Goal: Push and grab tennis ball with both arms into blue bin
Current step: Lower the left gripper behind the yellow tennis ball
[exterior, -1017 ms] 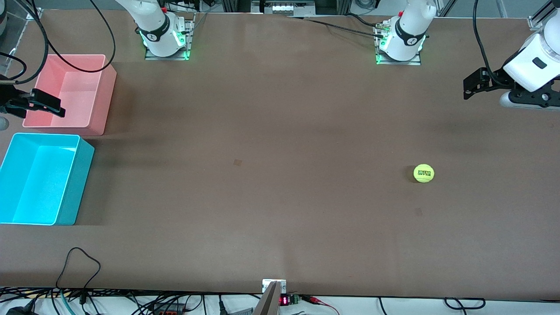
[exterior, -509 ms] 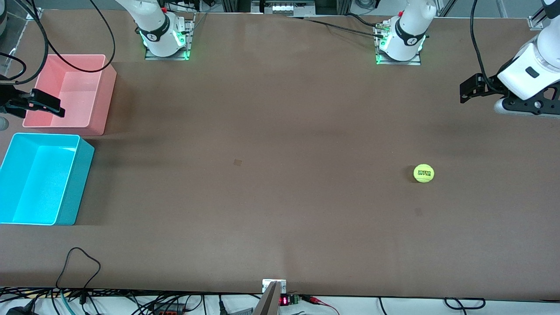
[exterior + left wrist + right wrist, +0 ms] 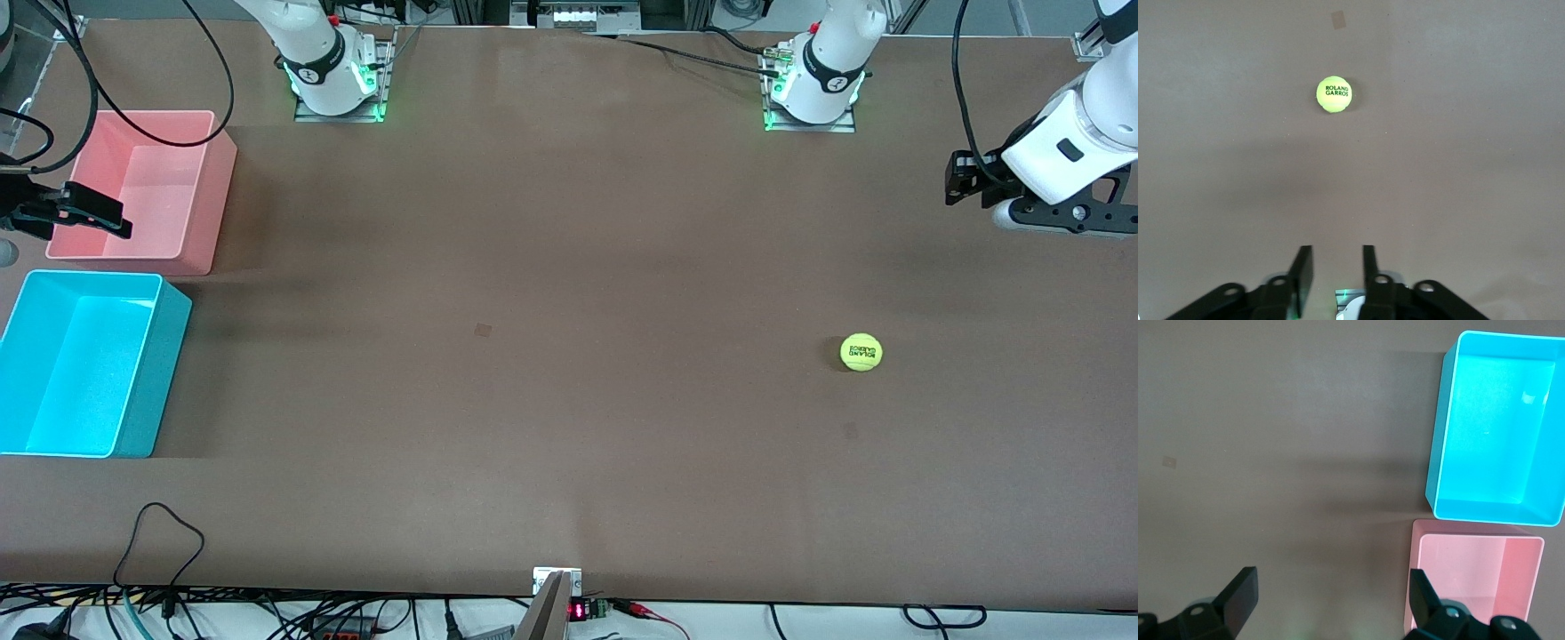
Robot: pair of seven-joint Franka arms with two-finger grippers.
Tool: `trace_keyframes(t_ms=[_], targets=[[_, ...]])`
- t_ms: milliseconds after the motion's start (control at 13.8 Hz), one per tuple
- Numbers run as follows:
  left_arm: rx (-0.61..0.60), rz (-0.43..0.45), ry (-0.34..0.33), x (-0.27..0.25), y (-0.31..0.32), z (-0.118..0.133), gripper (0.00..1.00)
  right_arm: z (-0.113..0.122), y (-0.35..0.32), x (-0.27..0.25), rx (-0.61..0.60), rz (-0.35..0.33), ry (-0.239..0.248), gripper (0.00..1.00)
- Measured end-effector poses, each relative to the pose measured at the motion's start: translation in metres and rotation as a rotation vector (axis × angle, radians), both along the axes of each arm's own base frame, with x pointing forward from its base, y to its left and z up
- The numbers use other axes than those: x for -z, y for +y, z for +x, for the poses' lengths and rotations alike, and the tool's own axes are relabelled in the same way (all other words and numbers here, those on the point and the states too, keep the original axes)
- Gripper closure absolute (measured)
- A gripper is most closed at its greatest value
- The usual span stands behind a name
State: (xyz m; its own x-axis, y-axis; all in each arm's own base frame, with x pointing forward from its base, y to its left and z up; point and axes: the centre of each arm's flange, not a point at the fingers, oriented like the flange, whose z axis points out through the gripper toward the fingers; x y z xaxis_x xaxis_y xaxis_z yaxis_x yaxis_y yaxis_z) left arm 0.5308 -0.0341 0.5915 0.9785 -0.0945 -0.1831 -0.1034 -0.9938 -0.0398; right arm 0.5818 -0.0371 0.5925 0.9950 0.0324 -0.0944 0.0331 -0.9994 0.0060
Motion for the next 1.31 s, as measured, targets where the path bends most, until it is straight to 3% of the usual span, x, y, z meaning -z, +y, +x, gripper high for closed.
trace_keyframes(t_ms=[218, 291, 509, 727, 872, 1090, 1308], targets=[[0.001, 0.0, 0.005, 0.0, 0.0, -0.001, 0.96, 0.004, -0.001, 0.01, 0.001, 0.0, 0.018, 0.0], [0.006, 0.0, 0.012, 0.001, 0.0, -0.001, 0.99, 0.006, -0.001, 0.015, 0.001, 0.001, 0.027, 0.0], [0.07, 0.001, 0.063, 0.016, 0.002, 0.003, 0.99, 0.01, -0.001, 0.026, 0.001, 0.001, 0.045, 0.0], [0.19, 0.022, 0.168, 0.054, 0.01, 0.014, 0.99, 0.014, -0.001, 0.036, -0.001, -0.004, 0.063, 0.0], [0.31, -0.002, 0.21, 0.079, 0.018, 0.026, 0.99, 0.015, 0.002, 0.04, -0.012, -0.026, 0.072, 0.0], [0.569, -0.081, 0.22, 0.109, 0.044, 0.046, 0.99, 0.016, 0.014, 0.045, -0.035, -0.037, 0.091, 0.0], [0.804, -0.102, 0.224, 0.141, 0.072, 0.062, 0.99, 0.016, 0.02, 0.052, -0.045, -0.039, 0.115, 0.0]])
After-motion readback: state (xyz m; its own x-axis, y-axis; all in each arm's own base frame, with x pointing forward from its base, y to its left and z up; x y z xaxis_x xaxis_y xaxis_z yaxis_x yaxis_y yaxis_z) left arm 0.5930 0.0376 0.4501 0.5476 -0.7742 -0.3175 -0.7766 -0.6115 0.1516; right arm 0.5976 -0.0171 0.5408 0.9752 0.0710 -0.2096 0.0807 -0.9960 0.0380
